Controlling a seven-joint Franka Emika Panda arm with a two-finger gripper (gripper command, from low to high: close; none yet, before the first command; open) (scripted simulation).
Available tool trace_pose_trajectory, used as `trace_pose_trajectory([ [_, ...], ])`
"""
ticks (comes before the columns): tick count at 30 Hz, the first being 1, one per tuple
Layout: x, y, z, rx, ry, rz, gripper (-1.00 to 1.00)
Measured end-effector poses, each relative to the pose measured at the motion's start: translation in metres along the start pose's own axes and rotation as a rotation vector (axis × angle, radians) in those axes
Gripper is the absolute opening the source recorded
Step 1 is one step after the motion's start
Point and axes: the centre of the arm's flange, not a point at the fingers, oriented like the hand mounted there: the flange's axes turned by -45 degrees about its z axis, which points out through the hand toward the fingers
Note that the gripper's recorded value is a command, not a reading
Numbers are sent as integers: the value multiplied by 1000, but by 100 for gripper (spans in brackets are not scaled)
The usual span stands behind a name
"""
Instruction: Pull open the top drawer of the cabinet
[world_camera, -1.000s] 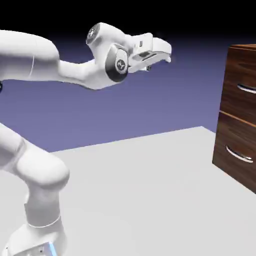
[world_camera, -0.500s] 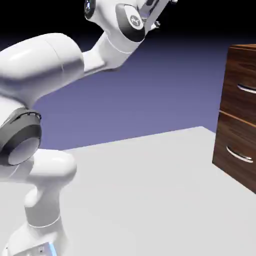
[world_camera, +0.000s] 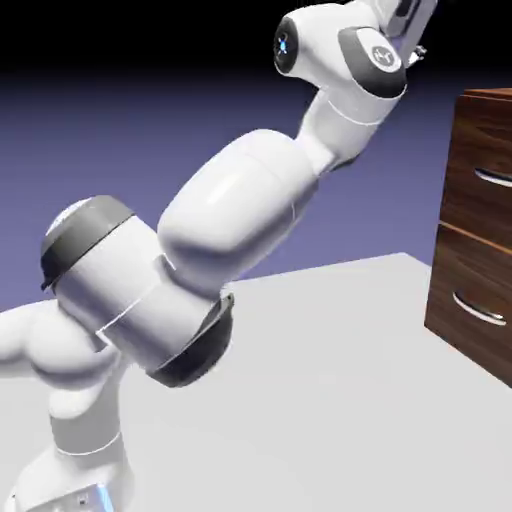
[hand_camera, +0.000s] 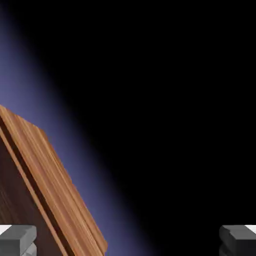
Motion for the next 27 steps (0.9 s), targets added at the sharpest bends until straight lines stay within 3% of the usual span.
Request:
trace_pose_trajectory([
  [8,-43,-95,104,5,-95,-172,0],
  [18,-54,-291,209,59,-173,-510,0],
  [27,-62,-290,252,59,-173,-510,0],
])
